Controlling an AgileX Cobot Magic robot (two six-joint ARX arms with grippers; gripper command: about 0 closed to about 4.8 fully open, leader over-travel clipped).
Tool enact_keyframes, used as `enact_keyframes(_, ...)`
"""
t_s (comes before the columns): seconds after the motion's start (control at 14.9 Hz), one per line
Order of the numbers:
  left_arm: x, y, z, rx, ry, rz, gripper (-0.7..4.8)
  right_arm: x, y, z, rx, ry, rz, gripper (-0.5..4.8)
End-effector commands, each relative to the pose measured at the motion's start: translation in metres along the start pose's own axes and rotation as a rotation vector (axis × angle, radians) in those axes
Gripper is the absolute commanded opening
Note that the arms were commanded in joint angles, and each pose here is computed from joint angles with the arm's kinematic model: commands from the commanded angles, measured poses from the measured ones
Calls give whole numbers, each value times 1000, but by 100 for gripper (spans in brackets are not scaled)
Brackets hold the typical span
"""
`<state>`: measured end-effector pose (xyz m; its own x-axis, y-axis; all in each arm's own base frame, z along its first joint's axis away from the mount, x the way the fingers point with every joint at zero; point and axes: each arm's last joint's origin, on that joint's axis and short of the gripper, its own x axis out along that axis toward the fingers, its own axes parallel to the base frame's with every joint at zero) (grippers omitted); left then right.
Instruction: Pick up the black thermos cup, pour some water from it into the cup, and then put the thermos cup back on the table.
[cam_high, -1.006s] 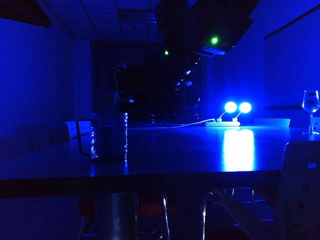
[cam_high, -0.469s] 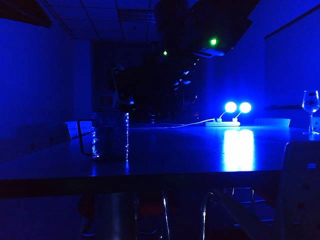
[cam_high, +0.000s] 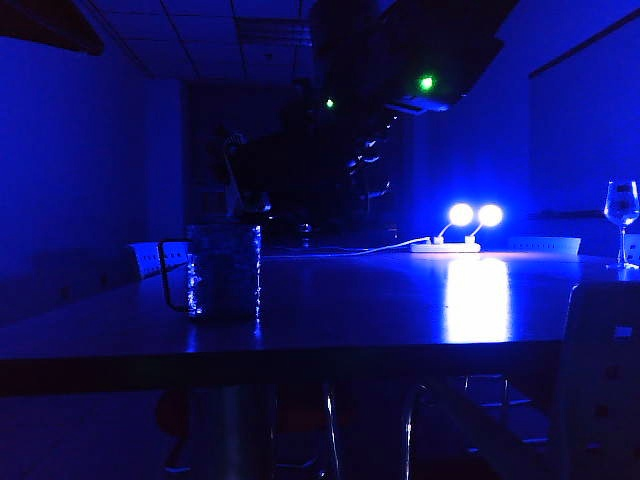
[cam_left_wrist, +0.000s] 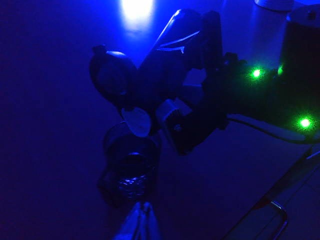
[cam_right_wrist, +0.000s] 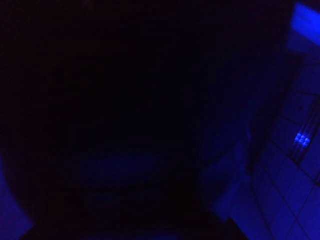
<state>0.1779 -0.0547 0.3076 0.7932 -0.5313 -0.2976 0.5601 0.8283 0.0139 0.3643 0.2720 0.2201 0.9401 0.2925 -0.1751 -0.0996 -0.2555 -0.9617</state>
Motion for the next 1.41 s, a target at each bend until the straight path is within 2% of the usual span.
enact_keyframes(0.07,-1,0,4,11,-20,-5,-7,-1,-8,0,-20,-9,-57,192)
enact_keyframes(0.34,-1,-1,4,11,-21,-11,-7,-1,-9,0,-50,-9,-64,192)
enact_keyframes(0.6,-1,-1,3,10,-20,-11,-7,-1,-16,-1,-45,-4,-143,192)
enact_keyframes(1.21,-1,-1,3,10,-20,-11,-7,-2,-18,-1,-180,-23,-165,192)
enact_keyframes(1.41,-1,-1,3,9,-20,-11,-7,-2,-18,-1,-185,-28,-167,192)
